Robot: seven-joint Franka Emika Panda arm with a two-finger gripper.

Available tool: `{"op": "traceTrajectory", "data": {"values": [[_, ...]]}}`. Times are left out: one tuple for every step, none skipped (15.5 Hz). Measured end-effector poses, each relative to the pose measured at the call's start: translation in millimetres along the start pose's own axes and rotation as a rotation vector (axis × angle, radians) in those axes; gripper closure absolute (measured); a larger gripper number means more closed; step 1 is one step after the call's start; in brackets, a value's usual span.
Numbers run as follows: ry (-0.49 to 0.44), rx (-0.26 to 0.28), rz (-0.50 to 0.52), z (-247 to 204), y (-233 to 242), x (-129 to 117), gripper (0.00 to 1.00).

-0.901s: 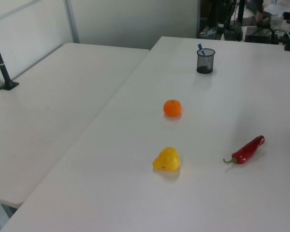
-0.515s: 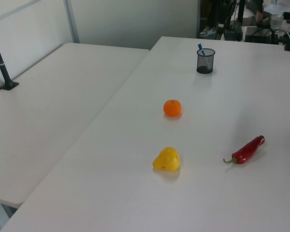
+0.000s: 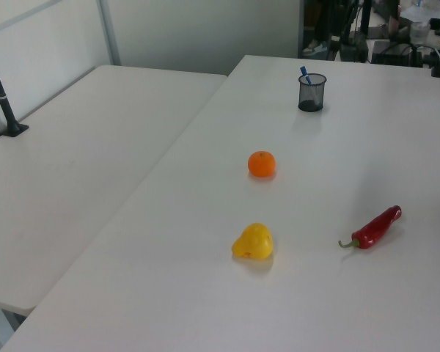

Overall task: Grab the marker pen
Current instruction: 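Move the gripper toward the black mesh pen cup, then lower the open gripper over the blue-capped marker in the cup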

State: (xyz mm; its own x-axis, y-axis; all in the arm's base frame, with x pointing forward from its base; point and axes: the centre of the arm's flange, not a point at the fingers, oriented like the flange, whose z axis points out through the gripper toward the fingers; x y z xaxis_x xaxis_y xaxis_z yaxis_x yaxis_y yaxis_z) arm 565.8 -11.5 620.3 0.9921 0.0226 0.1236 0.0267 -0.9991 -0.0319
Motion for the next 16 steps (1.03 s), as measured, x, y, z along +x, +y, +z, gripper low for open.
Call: {"op": "traceTrajectory", "data": {"values": [[0.000, 0.000, 0.002, 0, 1, 0, 0.00], [0.000, -0.001, 0.004, 0, 2, 0, 0.00], [0.000, -0.002, 0.008, 0, 5, 0, 0.00], [0.007, -0.003, 0.013, -1, 8, 0, 0.00], [0.022, -0.006, 0.020, -3, 12, 2, 0.00], [0.041, -0.009, 0.030, -4, 18, 3, 0.00], [0.058, -0.012, 0.043, -5, 25, 5, 0.00], [0.075, -0.015, 0.056, -4, 33, 7, 0.00], [0.096, -0.020, 0.071, -3, 43, 10, 0.00], [0.118, -0.026, 0.086, -2, 52, 14, 0.00], [0.143, -0.037, 0.101, 1, 63, 18, 0.00], [0.168, -0.058, 0.109, 4, 73, 22, 0.00], [0.193, -0.085, 0.114, 7, 82, 27, 0.00], [0.213, -0.110, 0.120, 12, 92, 31, 0.00], [0.228, -0.130, 0.130, 19, 101, 35, 0.00], [0.241, -0.148, 0.141, 26, 111, 39, 0.00]]}}
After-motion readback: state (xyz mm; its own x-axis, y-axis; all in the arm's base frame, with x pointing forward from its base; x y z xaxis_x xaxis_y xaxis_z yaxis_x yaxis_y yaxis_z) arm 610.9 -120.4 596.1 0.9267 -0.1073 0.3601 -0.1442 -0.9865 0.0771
